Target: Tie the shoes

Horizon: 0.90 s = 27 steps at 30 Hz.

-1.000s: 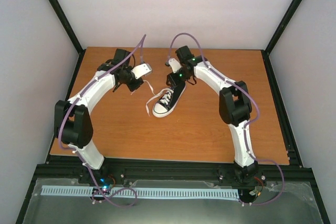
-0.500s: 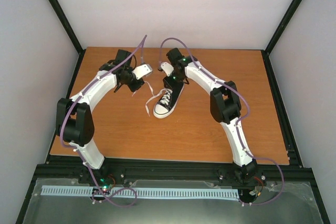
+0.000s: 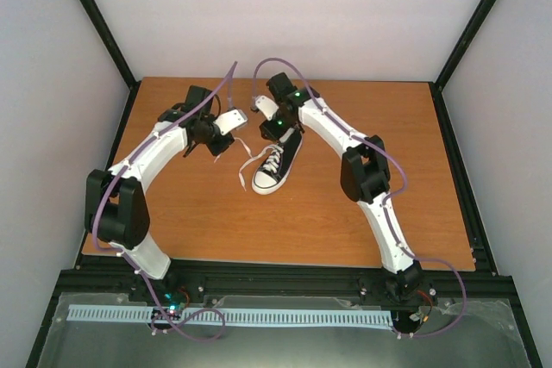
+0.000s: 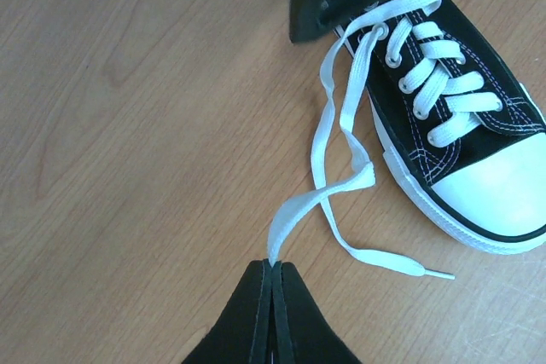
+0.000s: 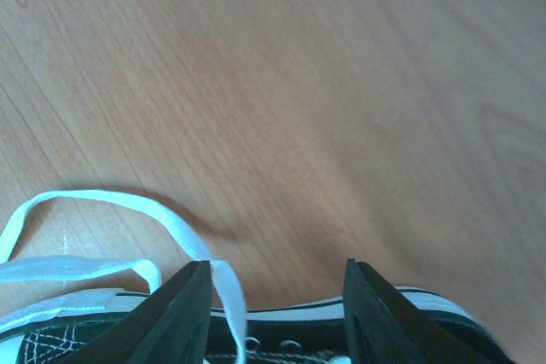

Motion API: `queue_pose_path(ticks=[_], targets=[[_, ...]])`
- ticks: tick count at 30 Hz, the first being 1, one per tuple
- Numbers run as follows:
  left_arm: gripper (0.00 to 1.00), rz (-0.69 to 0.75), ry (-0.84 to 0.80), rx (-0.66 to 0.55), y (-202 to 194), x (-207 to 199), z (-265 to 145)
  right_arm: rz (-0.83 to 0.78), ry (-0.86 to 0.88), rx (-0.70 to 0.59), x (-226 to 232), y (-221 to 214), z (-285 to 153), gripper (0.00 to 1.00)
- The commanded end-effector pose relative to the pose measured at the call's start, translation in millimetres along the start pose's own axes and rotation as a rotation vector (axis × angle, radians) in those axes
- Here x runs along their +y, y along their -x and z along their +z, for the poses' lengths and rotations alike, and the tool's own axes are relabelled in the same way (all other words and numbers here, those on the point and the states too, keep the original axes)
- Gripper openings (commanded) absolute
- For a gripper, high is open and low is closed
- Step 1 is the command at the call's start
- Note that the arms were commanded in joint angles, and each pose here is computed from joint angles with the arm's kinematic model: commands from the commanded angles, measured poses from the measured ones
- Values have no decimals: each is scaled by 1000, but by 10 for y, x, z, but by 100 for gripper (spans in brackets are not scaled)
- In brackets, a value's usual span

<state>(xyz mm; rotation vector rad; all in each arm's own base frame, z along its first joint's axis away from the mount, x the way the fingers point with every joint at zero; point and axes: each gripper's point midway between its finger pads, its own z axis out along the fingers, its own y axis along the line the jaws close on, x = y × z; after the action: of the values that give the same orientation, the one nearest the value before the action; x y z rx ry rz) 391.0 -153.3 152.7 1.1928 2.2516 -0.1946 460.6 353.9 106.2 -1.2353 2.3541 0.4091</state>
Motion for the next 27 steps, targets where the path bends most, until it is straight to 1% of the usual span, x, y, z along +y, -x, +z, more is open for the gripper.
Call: queue_pose_path(ticks=[1,5,9,13,15,16,18,20,22,27], targets=[[1,-24,-20,-24,30,-56,-108,-77,71,102,264,-213,274,46],[1,-24,-98,-33,10,-218,-121,-106,72,141,277,-266,390,48],[1,6,-163,-47,-29,-382,-160,-118,92,200,300,-404,442,49],[1,20,-173,-52,-39,-416,-178,-147,139,219,402,-460,413,52],[1,20,-170,-54,-19,-401,-183,-165,143,241,436,-503,410,50],[1,17,-172,-55,-10,-399,-185,-173,139,253,444,-526,411,47],[1,15,-170,-57,9,-383,-178,-181,128,269,447,-555,420,34],[1,12,-168,-60,35,-364,-175,-179,131,254,457,-513,392,24],[1,1,-156,-64,69,-324,-171,-177,135,210,480,-393,316,18],[1,-16,-117,-89,224,-182,-189,-175,130,53,509,21,-3,4]])
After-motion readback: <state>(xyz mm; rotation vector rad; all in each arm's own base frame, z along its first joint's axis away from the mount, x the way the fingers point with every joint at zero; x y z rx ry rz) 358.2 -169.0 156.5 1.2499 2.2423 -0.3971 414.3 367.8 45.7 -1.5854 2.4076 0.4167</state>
